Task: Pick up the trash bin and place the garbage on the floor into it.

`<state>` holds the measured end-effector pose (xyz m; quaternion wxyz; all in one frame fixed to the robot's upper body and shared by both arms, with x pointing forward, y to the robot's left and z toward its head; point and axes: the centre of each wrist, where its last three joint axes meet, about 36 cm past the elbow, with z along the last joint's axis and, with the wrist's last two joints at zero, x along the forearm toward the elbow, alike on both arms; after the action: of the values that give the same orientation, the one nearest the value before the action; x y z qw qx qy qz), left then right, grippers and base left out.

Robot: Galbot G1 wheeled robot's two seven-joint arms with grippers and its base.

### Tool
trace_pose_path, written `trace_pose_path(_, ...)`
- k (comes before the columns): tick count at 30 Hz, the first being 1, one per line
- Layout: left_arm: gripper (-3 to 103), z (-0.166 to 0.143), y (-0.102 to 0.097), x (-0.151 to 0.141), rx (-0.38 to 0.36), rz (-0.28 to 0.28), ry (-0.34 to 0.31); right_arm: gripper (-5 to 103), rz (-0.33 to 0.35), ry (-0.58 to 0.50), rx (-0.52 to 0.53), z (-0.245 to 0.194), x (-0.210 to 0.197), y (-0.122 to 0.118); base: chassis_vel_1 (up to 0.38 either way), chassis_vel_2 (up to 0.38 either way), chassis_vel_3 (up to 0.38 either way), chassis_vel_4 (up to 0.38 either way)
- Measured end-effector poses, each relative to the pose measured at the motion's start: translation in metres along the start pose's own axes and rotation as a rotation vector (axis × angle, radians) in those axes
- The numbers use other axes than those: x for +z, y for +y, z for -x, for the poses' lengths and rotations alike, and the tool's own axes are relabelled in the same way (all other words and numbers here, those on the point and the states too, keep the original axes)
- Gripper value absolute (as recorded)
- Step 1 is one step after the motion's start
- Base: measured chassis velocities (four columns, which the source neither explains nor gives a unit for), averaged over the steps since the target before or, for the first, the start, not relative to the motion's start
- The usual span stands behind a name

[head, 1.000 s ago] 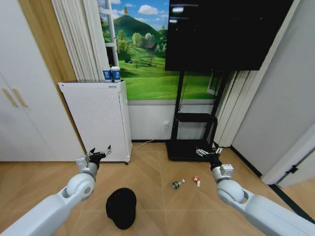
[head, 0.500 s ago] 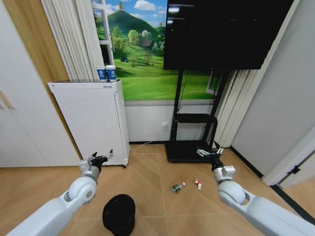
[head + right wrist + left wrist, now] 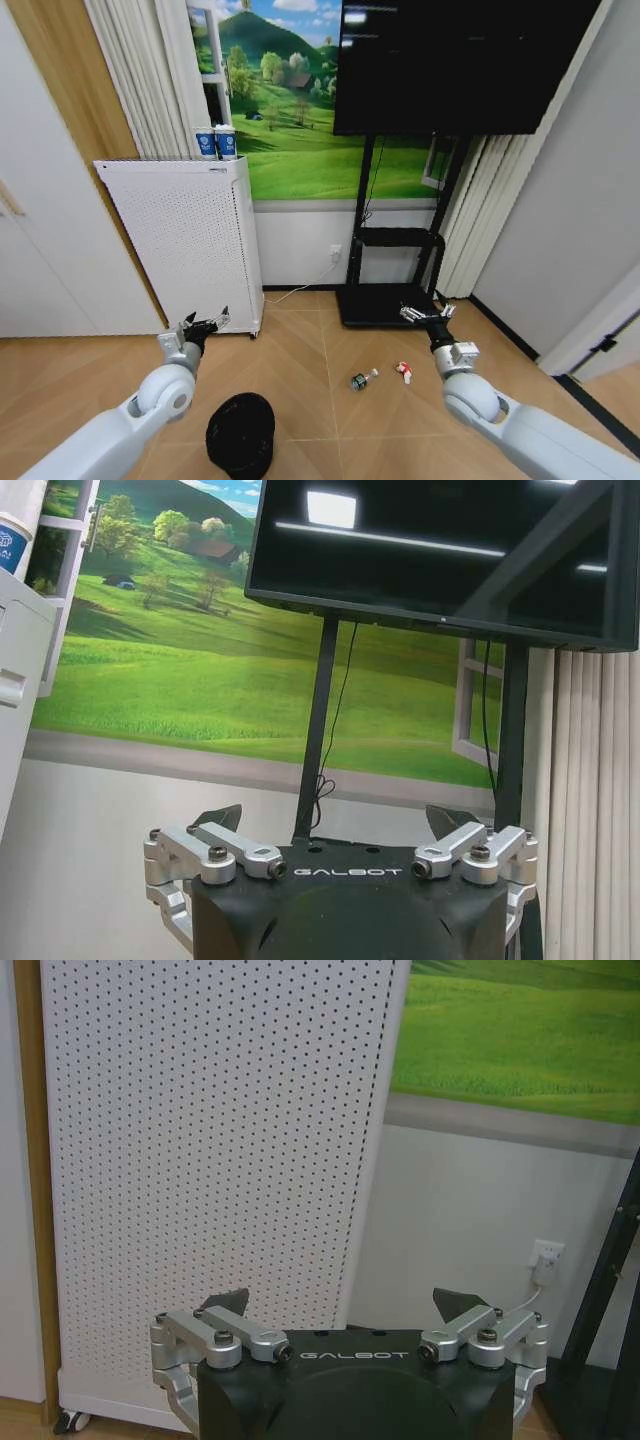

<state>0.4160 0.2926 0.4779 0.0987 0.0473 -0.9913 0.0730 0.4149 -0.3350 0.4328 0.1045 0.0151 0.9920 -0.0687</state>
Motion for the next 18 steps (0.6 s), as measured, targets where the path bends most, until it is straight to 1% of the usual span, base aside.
trace_pose_path(12,100,-0.006,0.001,0.01,-0.01,0.009,0.015,100,0.001,0.007,-0.003,-0.004,0.002,0.001,0.0,0.0,0.0,0.0)
trace_pose_path(15,100,-0.009,0.002,0.017,-0.015,0.013,0.032,100,-0.003,0.009,-0.005,-0.005,0.004,0.001,0.0,0.0,0.0,0.0)
trace_pose_path(16,100,-0.012,0.002,0.022,-0.026,0.01,0.047,100,-0.004,0.011,-0.005,-0.006,0.006,0.001,0.0,0.0,0.0,0.0)
trace_pose_path(17,100,-0.012,0.002,0.022,-0.026,0.01,0.047,100,-0.004,0.011,-0.005,-0.006,0.006,0.001,0.0,0.0,0.0,0.0)
trace_pose_path(18,100,-0.017,0.002,0.029,-0.038,0.007,0.066,100,-0.002,0.012,-0.005,-0.006,0.007,0.001,0.0,0.0,0.0,0.0)
